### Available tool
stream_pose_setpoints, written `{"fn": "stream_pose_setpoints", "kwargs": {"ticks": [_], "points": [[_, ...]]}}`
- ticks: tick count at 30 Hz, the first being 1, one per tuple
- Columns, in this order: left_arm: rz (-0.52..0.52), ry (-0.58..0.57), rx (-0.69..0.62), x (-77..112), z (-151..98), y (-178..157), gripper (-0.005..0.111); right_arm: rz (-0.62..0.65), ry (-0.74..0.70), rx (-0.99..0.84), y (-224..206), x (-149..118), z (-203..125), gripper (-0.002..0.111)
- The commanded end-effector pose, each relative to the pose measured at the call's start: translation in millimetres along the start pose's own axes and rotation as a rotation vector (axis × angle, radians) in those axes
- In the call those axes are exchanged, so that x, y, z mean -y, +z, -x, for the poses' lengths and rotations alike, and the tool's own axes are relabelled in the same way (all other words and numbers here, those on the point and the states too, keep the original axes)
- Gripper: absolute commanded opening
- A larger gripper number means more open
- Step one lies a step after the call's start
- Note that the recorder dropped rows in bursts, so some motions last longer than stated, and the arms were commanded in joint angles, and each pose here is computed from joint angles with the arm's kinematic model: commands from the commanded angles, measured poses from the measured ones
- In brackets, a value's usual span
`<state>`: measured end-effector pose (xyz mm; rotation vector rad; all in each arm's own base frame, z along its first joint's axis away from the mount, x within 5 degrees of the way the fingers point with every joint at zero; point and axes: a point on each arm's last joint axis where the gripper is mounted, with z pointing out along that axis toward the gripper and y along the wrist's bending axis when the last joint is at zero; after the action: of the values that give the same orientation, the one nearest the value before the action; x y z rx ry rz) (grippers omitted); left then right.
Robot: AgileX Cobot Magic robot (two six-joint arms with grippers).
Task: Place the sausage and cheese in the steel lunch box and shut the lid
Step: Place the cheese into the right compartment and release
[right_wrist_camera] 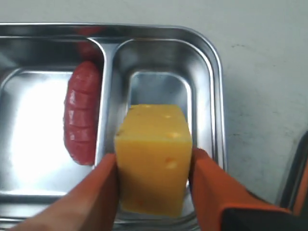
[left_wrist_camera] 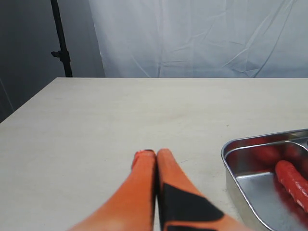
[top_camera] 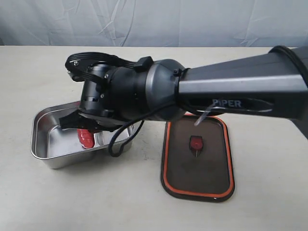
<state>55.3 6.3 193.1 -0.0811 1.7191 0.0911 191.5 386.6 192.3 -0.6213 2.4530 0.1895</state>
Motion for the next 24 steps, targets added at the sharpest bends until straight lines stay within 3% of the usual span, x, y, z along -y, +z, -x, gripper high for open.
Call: {"fn": "stream_pose_setpoints", "kwargs": {"ticks": [1, 7, 14, 24], "points": [[-0.003, 0.001, 0.004, 0.2, -1, 0, 0.0, -0.063, -0.02, 0.002, -8, 9, 4, 0.056], [-0.003, 0.001, 0.004, 0.2, -1, 0, 0.0, -0.11, -0.018, 0.049, -37, 22, 17, 0.055], [-0.003, 0.001, 0.004, 0.2, -1, 0, 0.0, -0.402, 0.045, -0.088, -71, 58, 9, 0.055], [-0.003, 0.001, 0.004, 0.2, -1, 0, 0.0, -0.365, 0.177, -0.354, -32, 101, -47, 0.055]]}}
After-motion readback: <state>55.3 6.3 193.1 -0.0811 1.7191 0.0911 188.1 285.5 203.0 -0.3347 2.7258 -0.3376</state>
